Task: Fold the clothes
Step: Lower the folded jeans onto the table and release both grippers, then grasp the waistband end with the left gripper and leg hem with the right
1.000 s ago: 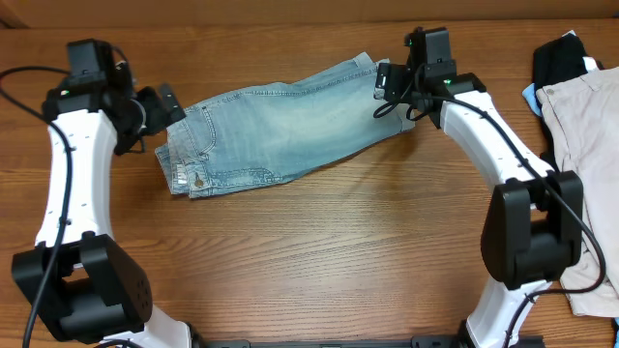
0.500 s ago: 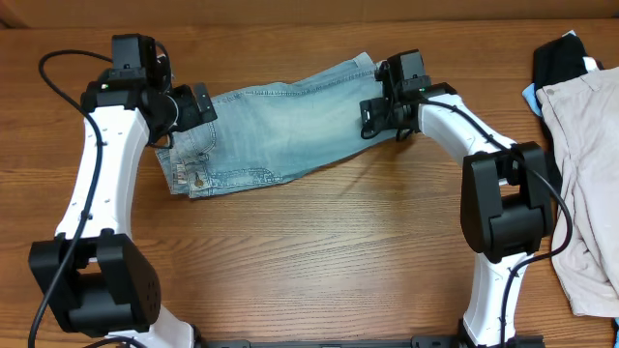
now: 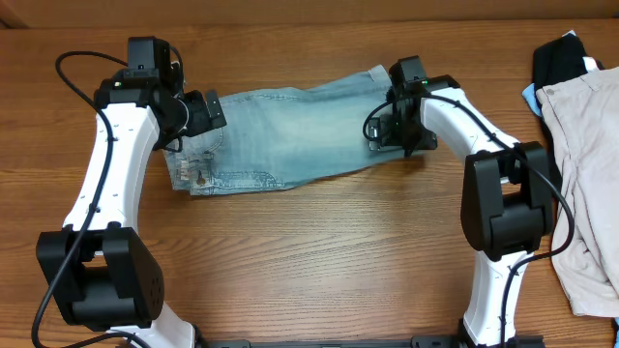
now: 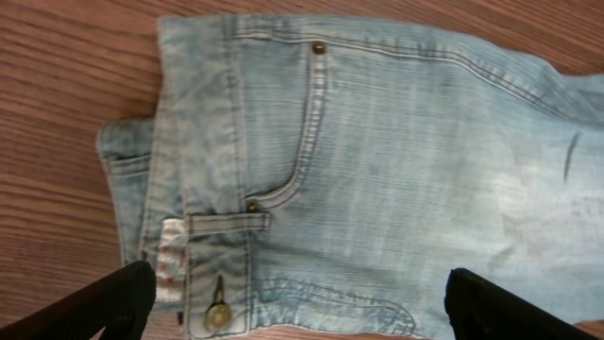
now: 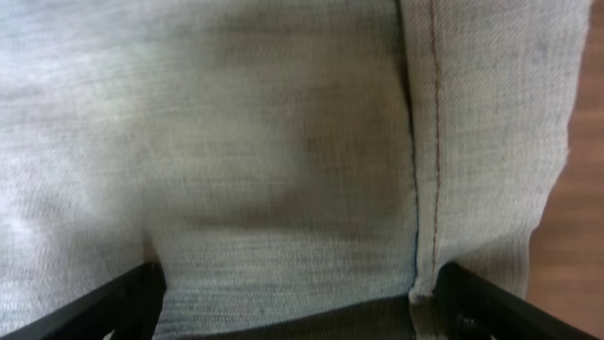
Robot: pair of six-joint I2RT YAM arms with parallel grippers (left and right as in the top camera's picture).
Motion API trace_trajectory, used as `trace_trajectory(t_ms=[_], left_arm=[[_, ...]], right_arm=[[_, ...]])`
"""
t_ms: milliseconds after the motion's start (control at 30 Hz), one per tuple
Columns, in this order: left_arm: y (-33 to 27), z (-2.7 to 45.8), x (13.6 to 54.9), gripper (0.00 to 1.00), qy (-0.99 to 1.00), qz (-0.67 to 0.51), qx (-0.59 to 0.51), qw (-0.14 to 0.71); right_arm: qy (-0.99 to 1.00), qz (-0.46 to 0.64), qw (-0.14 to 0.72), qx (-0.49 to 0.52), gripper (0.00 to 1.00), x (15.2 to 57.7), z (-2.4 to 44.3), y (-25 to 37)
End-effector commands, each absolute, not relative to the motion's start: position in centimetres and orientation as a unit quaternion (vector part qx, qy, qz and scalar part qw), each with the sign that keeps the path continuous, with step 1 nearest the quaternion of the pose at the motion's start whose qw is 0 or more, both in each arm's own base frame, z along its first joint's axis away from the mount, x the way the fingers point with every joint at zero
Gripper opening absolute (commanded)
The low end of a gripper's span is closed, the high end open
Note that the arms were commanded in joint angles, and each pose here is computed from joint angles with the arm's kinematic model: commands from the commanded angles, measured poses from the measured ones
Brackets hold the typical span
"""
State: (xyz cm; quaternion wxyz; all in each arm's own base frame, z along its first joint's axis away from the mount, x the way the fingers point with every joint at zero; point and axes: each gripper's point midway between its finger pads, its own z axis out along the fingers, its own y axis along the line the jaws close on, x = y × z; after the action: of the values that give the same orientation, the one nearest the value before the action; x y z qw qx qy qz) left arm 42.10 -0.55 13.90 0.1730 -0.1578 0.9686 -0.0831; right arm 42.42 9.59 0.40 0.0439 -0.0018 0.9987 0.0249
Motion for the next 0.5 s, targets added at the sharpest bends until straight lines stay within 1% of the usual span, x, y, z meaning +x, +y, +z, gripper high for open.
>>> trace_trajectory(t_ms=[0, 300, 467], left_arm=[[-0.7, 13.0, 41.6, 1.0, 0.973, -0.076, -0.148, 0.158], [0.2, 12.6, 40.7, 1.0, 0.978, -0.042, -0.148, 0.144], [0.5, 12.6, 40.8, 1.0, 0.979, -0.032, -0.137, 0.146]], right_arm=[[0.994, -0.005, -0.073, 0.078, 0.96, 37.4, -4.1, 6.7], [0.975, -0.035, -0.183, 0.125, 0.95, 32.1, -2.4, 5.5], [0.968, -0.04, -0.206, 0.138, 0.95, 30.7, -1.1, 6.0]])
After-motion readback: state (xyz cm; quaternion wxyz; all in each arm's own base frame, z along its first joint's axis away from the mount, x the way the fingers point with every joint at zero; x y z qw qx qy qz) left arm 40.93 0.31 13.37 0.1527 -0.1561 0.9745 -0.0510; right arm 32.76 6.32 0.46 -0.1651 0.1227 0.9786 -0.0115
